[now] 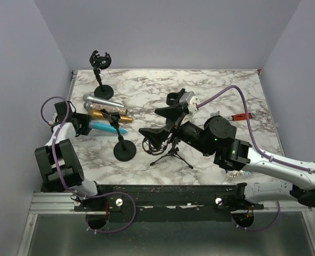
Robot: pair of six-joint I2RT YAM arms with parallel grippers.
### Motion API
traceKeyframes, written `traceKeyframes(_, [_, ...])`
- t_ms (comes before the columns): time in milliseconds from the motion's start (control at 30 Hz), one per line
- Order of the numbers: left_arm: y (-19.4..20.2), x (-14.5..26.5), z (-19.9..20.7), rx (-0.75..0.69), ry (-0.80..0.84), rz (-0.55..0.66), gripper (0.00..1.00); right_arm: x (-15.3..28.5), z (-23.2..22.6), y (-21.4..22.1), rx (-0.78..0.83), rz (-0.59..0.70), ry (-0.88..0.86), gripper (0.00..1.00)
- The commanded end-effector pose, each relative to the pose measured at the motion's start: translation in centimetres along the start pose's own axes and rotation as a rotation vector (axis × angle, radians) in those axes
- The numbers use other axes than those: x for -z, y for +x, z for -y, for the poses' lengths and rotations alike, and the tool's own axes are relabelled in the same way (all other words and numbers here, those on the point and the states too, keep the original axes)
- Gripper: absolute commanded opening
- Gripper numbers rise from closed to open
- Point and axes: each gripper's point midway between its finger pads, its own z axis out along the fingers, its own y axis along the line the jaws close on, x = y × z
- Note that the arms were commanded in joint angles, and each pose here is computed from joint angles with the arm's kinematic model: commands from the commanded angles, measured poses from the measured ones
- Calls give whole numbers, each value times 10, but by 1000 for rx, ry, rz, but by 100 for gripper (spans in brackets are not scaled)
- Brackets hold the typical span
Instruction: Remove the microphone from the stand
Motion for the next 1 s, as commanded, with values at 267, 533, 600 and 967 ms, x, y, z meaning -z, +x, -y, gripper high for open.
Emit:
traceKeyframes(267, [13, -18, -6, 149, 12, -85, 54, -11, 0, 19, -24, -30, 12, 100])
traceKeyframes(533, [16, -16, 0, 179, 42, -131, 99, -31, -3, 38, -45, -115, 24, 100])
traceKeyframes(600, [13, -10, 4, 176, 61, -123, 98, -40, 1, 50, -62, -164, 69, 100])
traceKeyframes(967, [3, 47, 45, 48, 255, -46, 99, -95, 4, 82, -187, -301, 118, 100])
